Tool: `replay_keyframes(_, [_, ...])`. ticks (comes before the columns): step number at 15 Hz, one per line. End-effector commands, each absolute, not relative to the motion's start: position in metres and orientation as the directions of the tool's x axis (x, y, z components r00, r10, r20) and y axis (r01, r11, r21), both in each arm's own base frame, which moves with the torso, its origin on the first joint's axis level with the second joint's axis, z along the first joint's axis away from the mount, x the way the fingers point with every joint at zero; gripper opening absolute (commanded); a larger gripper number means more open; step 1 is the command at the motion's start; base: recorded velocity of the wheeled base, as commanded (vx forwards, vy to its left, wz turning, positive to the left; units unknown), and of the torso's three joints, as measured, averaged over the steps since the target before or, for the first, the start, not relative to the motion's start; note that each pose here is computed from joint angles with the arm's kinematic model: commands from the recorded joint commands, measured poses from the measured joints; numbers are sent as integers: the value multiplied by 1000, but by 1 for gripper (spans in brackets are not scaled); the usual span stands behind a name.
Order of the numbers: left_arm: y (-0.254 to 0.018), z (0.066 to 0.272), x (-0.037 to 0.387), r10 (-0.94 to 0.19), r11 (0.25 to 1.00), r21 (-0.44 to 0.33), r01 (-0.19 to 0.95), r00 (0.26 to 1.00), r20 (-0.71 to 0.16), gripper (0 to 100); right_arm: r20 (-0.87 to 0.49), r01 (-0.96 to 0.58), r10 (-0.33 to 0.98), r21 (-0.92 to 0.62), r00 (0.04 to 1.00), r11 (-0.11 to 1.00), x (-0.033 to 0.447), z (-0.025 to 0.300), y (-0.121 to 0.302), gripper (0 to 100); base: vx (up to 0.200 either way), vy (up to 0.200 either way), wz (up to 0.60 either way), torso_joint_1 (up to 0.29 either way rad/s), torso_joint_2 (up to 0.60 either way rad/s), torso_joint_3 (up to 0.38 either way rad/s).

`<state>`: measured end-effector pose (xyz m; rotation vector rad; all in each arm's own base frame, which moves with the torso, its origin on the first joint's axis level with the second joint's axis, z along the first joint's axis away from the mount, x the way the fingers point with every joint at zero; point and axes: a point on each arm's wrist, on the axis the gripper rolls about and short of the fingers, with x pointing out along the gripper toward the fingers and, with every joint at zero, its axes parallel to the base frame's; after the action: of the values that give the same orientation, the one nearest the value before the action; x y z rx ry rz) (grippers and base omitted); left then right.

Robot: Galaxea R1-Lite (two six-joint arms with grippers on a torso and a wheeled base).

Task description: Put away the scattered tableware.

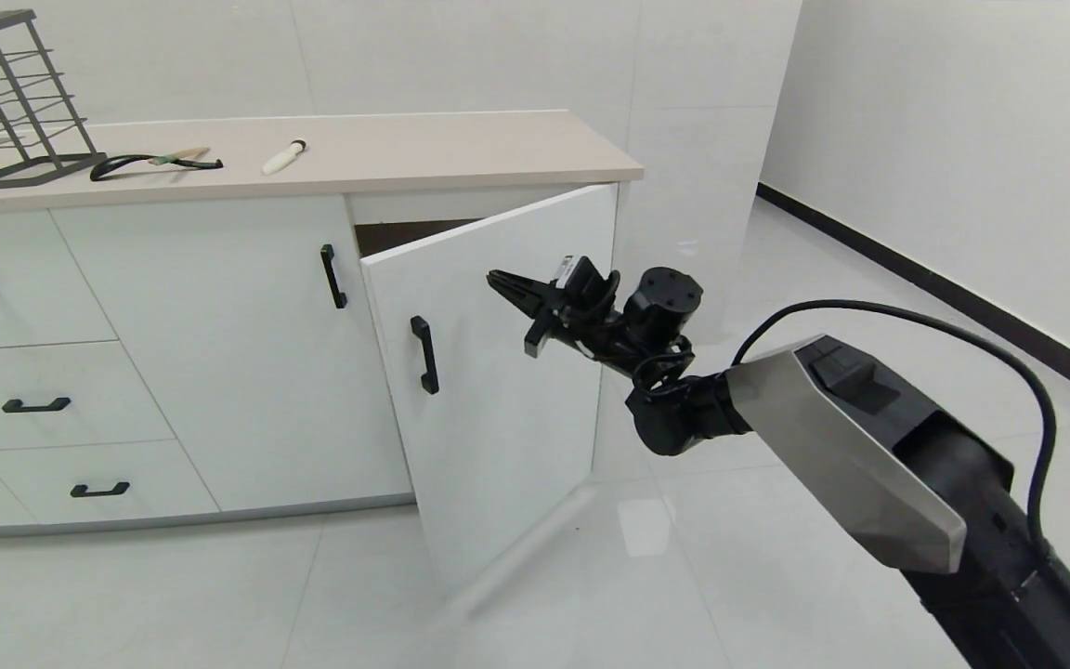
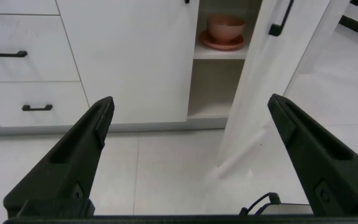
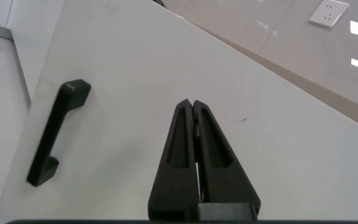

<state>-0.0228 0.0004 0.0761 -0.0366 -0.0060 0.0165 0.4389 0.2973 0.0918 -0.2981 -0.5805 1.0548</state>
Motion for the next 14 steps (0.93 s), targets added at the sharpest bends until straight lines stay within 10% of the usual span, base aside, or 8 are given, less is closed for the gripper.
replay_keyframes(1, [0, 76, -23, 17, 999, -37, -17, 1000, 6, 100, 304, -733, 877, -483, 371, 478, 426, 114, 283, 0, 0, 0, 0, 0, 0, 0])
replay_keyframes(8, [0, 76, -23, 17, 999, -37, -17, 1000, 6, 100, 43, -825, 883, -338, 468, 453, 246, 143, 152, 0, 0, 0, 0, 0, 0, 0])
replay_keyframes(14, [0, 76, -23, 17, 999, -35, -17, 1000, 6, 100, 164, -686, 792, -416, 589, 597, 131, 174, 57, 0, 0, 0, 0, 0, 0, 0])
